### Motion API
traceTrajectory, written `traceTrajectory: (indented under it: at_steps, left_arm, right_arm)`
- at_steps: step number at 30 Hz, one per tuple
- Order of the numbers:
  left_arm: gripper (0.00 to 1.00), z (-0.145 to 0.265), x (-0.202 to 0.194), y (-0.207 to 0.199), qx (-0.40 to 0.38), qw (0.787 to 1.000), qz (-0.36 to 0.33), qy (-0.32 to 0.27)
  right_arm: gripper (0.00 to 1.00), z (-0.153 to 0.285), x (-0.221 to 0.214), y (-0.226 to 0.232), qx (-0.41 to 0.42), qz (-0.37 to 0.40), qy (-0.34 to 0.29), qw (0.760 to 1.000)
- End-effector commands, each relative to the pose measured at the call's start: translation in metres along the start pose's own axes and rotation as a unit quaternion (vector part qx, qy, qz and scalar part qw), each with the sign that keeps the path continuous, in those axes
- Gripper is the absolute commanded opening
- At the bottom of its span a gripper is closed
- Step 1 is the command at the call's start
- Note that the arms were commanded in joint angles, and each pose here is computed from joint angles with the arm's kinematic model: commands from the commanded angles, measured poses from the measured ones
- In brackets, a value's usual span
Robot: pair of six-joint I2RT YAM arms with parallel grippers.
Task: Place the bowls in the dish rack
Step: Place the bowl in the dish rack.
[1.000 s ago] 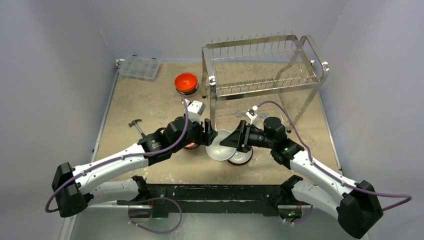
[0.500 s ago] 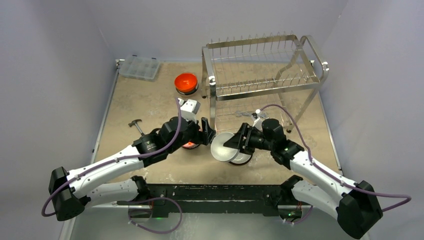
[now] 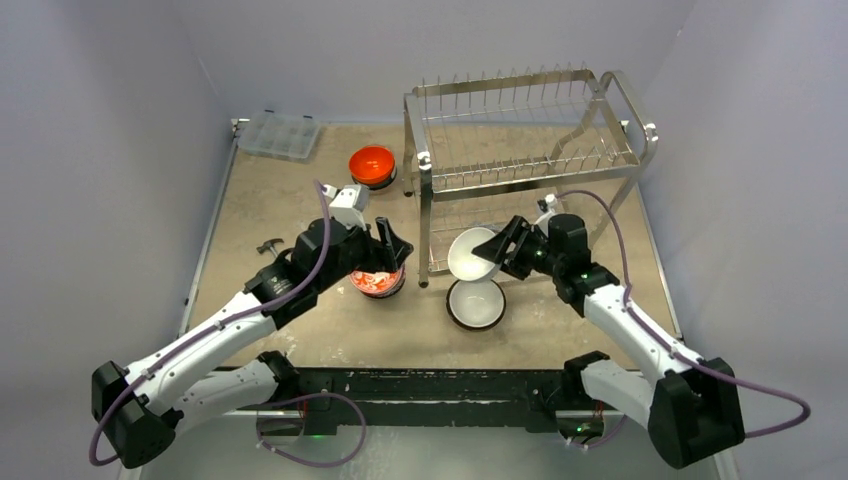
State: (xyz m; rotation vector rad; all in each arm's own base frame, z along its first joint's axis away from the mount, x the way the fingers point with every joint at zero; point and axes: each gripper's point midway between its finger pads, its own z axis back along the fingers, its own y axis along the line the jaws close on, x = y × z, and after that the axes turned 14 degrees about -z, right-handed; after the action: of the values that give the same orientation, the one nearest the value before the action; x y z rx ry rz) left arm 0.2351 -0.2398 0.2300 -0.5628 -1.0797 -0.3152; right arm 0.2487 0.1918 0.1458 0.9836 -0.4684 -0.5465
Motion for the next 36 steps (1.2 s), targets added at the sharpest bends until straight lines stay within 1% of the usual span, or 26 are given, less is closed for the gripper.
traceTrajectory:
  at_steps: [1,2,6,7,15,20,24,30,33,36]
  left_arm:
    - [0.74,0.003,0.004,-0.001,-0.027,0.999,0.019,-0.003]
    - [0.74,0.004,0.004,0.0,-0.027,0.999,0.02,-0.001]
    - [0.87,0.006,0.005,0.006,-0.02,1.0,0.023,-0.001]
    - [0.88,0.006,0.005,0.009,-0.016,1.0,0.023,0.0]
    - [0.91,0.006,0.003,0.023,-0.029,0.999,0.042,0.013]
    - [0.93,0.004,0.001,0.056,-0.005,0.998,0.054,0.028]
    - [0.94,0.005,0.001,0.078,0.004,0.997,0.064,0.034]
    - [0.95,0.008,-0.003,0.114,0.02,0.996,0.074,0.044]
    - [0.95,0.01,-0.008,0.13,0.039,0.996,0.065,0.052]
    - [0.95,0.012,-0.016,0.143,0.068,0.995,0.042,0.063]
  right_arm:
    - [0.0,-0.008,0.022,0.052,0.08,0.064,-0.018,0.995]
    - [0.0,-0.013,0.026,0.052,0.08,0.072,-0.021,0.994]
    - [0.0,-0.028,0.04,0.059,0.091,0.097,-0.036,0.99]
    - [0.0,-0.032,0.044,0.06,0.094,0.103,-0.04,0.989]
    - [0.0,-0.06,0.072,0.08,0.141,0.128,-0.08,0.978]
    - [0.0,-0.068,0.088,0.089,0.158,0.155,-0.117,0.968]
    - [0.0,-0.076,0.101,0.088,0.146,0.172,-0.146,0.963]
    - [0.0,-0.098,0.105,0.092,0.126,0.202,-0.164,0.957]
    - [0.0,-0.107,0.106,0.095,0.115,0.216,-0.18,0.953]
    - [0.0,-0.115,0.106,0.1,0.104,0.24,-0.199,0.944]
